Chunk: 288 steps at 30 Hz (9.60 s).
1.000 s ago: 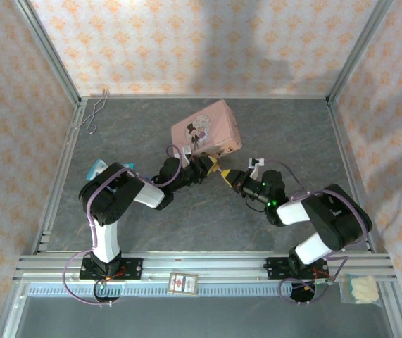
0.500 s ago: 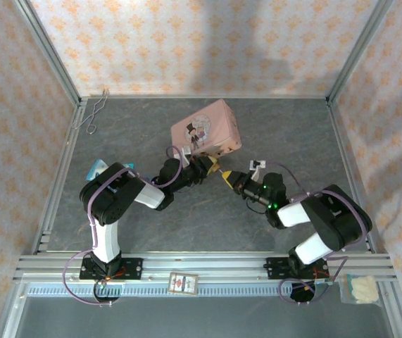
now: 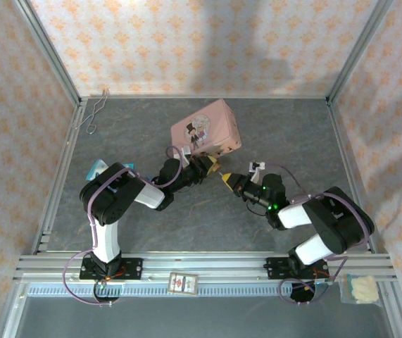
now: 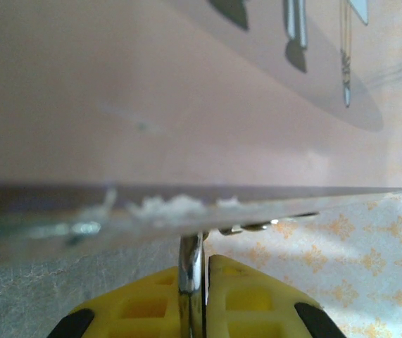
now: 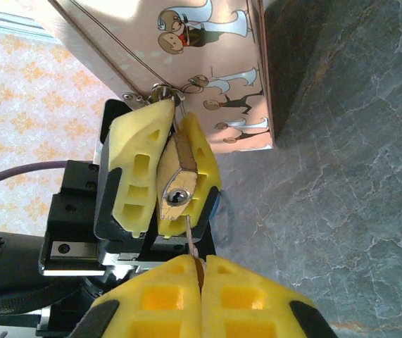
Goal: Unlock a padlock with a key
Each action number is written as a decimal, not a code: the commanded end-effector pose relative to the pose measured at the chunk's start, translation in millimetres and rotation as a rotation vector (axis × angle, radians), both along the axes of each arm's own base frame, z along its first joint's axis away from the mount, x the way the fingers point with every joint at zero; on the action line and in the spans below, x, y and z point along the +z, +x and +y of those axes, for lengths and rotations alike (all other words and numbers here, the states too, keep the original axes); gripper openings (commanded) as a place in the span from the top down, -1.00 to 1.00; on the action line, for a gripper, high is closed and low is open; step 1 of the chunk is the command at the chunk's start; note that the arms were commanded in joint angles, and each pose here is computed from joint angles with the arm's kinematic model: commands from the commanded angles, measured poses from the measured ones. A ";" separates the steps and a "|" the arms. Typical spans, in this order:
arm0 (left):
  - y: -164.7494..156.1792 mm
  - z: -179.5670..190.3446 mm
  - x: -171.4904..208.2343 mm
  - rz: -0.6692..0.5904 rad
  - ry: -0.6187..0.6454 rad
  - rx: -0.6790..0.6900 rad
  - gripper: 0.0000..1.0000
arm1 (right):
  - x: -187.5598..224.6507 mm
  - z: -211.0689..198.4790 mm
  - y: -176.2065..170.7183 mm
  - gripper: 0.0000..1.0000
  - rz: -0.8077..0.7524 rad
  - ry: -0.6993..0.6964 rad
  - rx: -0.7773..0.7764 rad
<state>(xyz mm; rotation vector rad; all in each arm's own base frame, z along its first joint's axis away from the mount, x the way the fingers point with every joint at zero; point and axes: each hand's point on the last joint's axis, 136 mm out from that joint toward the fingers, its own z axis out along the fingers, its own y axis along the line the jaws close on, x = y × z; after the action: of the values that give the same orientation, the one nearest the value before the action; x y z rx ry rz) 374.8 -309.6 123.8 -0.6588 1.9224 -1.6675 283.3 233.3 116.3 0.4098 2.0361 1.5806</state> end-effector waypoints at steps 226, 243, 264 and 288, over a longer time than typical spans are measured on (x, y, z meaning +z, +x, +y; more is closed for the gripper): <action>-13.3 6.6 -3.8 -0.176 0.056 0.149 1.00 | 19.9 -38.3 26.5 0.01 0.004 -0.400 -0.217; -26.8 8.3 -78.8 -0.009 0.380 0.093 0.68 | 24.7 -26.5 34.5 0.02 -0.128 -0.668 -0.060; -25.0 92.3 -35.4 -0.003 0.374 0.290 -0.31 | 23.3 22.6 14.3 -0.05 -0.254 -0.877 0.127; -16.6 141.9 -6.6 -0.055 0.301 0.415 -0.31 | -70.6 47.1 21.4 0.06 -0.152 -1.668 0.191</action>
<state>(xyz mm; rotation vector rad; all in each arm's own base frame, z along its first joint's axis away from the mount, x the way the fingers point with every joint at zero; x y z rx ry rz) 355.4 -172.7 106.7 -0.8069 1.8480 -1.0942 300.8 292.2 45.7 -0.5447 2.5009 -0.2423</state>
